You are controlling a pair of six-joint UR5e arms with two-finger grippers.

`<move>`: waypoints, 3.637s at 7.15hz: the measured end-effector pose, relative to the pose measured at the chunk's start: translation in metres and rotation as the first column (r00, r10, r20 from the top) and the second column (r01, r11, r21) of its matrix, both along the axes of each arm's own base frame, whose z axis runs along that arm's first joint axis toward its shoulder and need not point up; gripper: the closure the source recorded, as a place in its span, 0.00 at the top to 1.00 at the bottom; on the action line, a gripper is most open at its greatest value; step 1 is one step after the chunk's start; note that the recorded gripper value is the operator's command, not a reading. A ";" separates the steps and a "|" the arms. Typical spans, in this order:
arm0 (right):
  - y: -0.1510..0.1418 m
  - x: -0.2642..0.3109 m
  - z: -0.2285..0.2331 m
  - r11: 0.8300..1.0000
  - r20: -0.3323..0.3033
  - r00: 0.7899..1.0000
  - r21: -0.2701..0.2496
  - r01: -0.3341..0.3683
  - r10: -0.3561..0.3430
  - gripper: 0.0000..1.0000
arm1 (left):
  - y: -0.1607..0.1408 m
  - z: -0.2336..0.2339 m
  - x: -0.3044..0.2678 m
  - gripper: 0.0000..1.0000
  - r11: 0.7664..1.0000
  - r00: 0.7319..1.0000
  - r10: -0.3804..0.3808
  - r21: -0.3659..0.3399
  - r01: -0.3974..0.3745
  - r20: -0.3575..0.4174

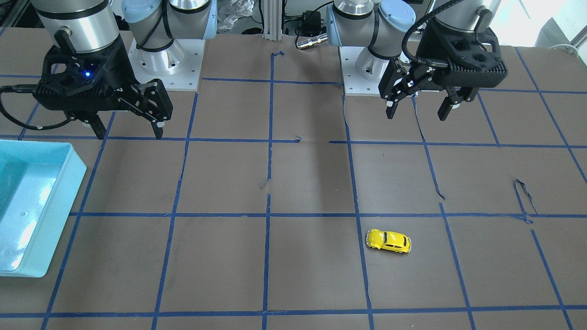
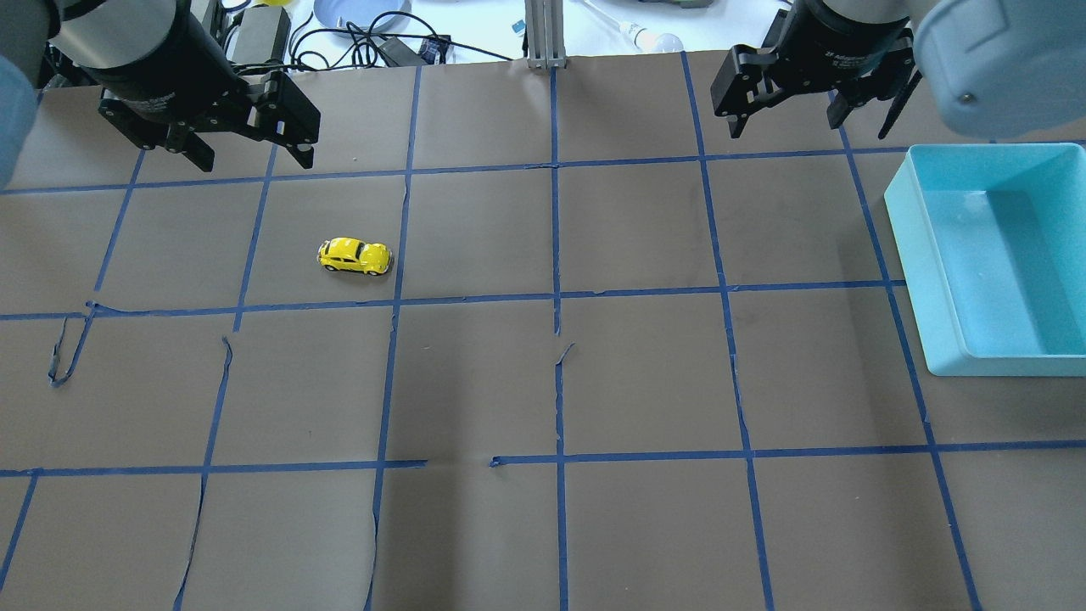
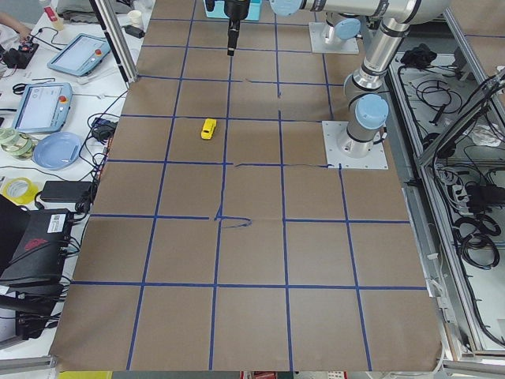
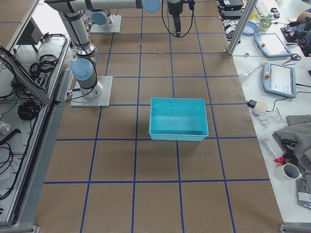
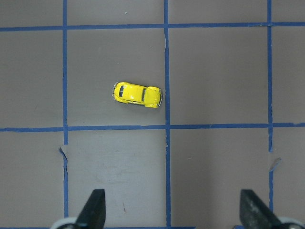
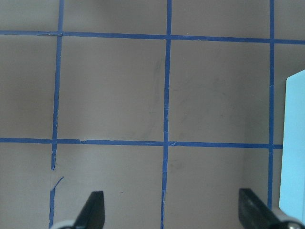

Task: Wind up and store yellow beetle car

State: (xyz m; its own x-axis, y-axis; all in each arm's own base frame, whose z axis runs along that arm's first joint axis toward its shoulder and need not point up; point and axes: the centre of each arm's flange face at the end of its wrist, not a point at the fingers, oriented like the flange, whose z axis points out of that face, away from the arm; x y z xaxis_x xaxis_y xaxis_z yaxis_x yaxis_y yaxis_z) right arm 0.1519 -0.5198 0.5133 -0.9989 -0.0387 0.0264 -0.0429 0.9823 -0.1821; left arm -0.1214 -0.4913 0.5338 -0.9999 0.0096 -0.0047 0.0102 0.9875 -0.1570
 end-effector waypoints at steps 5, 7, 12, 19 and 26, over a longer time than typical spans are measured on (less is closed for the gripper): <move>0.000 0.000 0.000 1.000 0.000 1.000 0.001 0.000 0.000 1.00 | -0.005 -0.007 0.000 1.00 1.000 1.000 -0.009 0.010 0.009 0.008; 0.000 0.000 0.000 1.000 0.000 1.000 0.001 0.000 0.000 1.00 | -0.006 -0.008 -0.001 1.00 1.000 1.000 -0.013 0.011 0.013 0.004; 0.000 0.001 0.000 1.000 0.000 1.000 0.002 -0.001 0.001 1.00 | -0.006 -0.009 -0.002 1.00 1.000 1.000 -0.016 0.013 0.016 -0.001; 0.000 0.001 0.000 1.000 0.000 1.000 0.001 -0.002 0.002 1.00 | -0.020 -0.048 -0.014 0.97 0.870 0.873 -0.488 0.077 0.487 -0.009; 0.000 0.001 0.000 1.000 0.000 1.000 0.002 -0.002 0.002 1.00 | -0.107 -0.225 -0.006 0.99 0.061 0.061 -0.998 0.162 0.985 0.000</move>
State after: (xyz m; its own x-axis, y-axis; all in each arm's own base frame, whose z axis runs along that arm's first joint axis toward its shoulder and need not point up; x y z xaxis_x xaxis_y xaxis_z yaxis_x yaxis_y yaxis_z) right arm 0.1529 -0.5194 0.5131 -0.9988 -0.0408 0.0264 -0.0449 0.9825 -0.1806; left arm -0.1277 -0.5983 0.3091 -0.0513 0.9987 -0.0032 0.9987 0.0513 0.0055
